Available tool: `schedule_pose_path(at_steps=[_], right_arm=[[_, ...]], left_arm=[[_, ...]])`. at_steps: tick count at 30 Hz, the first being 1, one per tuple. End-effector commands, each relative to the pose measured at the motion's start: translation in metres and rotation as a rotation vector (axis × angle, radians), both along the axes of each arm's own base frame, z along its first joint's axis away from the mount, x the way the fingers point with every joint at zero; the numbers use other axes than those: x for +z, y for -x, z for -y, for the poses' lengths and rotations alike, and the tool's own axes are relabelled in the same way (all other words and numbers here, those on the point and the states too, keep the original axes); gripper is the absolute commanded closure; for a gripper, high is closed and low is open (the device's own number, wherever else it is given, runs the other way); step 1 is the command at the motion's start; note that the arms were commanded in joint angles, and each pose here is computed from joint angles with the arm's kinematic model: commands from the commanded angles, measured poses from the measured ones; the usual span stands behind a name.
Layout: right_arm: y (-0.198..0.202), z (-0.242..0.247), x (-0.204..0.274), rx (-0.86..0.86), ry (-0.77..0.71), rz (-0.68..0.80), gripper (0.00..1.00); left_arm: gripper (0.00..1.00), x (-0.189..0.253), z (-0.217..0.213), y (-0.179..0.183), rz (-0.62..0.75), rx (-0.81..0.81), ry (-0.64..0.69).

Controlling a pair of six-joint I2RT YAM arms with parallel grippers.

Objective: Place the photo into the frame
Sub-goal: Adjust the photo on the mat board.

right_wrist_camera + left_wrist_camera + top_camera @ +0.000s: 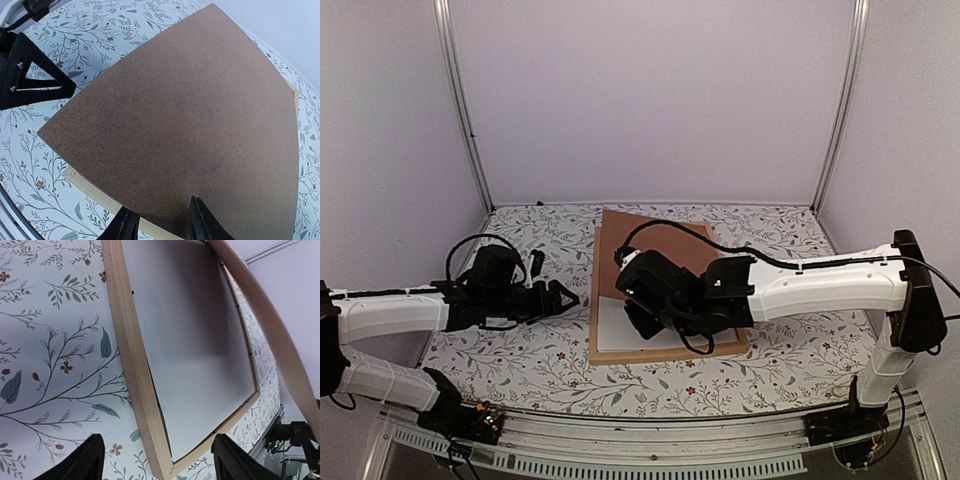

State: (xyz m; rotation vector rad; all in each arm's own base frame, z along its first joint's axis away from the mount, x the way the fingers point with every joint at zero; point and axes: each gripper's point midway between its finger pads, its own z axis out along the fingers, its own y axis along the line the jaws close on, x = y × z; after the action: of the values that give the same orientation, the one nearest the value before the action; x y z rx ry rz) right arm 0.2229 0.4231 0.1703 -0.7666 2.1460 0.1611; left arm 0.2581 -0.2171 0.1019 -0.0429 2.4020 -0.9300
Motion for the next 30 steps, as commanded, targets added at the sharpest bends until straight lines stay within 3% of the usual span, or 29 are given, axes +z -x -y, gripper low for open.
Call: schedule_pose_path(at_steps=[1,16,30], right_arm=[[-0.018,0.015,0.032,-0.071,-0.075,0.046,0.65],[-0.021,0.021,0.033,-0.073,-0.095,0.035,0.68],[-0.019,0.024,0.027,-0.074,-0.095,0.024,0.68]], left_arm=[[0.23,-0.011,0.0,-0.007,-0.011,-0.03,-0.12],[0.21,-0.062,0.041,-0.006,-0.097,-0.154,-0.351],[0.22,-0.087,0.042,-0.009,-0.104,-0.144,-0.51]])
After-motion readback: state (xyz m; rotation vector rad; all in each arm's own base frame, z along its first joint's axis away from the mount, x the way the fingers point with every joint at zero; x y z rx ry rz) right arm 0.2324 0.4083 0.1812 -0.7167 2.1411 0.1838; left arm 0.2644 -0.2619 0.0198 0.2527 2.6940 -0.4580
